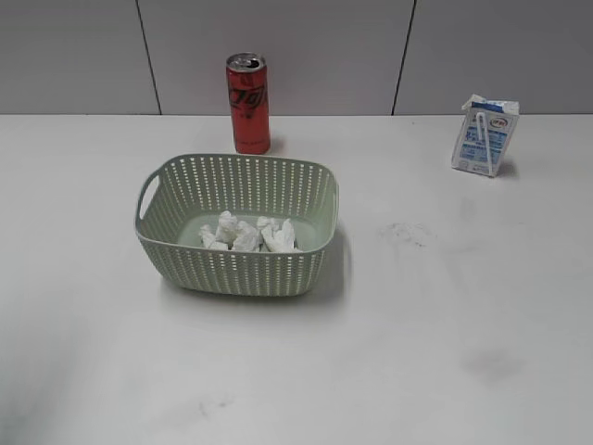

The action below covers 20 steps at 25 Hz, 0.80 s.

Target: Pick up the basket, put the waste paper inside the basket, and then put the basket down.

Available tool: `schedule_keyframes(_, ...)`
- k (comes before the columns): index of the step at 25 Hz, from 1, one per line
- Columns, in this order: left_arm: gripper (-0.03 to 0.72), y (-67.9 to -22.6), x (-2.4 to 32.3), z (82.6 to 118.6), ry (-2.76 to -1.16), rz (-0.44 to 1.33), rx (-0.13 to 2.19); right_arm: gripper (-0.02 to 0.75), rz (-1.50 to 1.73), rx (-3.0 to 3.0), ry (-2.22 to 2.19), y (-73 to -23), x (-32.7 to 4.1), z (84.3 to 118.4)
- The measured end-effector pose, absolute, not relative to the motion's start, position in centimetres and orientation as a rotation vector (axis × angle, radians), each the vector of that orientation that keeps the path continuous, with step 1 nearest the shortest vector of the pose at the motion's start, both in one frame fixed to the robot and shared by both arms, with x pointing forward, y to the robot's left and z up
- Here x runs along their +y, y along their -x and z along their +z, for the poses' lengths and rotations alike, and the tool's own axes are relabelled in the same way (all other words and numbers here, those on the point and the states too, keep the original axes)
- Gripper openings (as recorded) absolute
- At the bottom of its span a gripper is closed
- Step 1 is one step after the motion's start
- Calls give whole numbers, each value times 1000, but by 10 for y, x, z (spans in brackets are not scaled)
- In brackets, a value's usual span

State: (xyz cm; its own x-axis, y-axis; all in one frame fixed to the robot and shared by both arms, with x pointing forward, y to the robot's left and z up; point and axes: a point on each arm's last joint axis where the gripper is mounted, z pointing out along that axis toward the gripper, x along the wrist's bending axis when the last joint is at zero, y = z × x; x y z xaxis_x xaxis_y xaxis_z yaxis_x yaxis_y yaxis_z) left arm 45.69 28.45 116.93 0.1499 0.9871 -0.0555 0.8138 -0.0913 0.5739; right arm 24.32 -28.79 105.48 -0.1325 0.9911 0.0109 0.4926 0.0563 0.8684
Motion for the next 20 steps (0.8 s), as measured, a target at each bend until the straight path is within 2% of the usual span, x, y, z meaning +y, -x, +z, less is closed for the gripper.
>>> schedule_keyframes(5, 588, -399, 286, 1145, -1915, 536, 1682, 589, 1017, 1589, -1553, -236, -293, 1054)
schedule_keyframes(15, 588, -295, 290, 1066, -1830, 643, 1606, 590, 1003, 1540, -1596, -236, -296, 1054)
schedule_keyframes(20, 585, -261, 291, 1055, -1740, 756, 1510, 590, 1004, 1538, -1596, -236, -296, 1054)
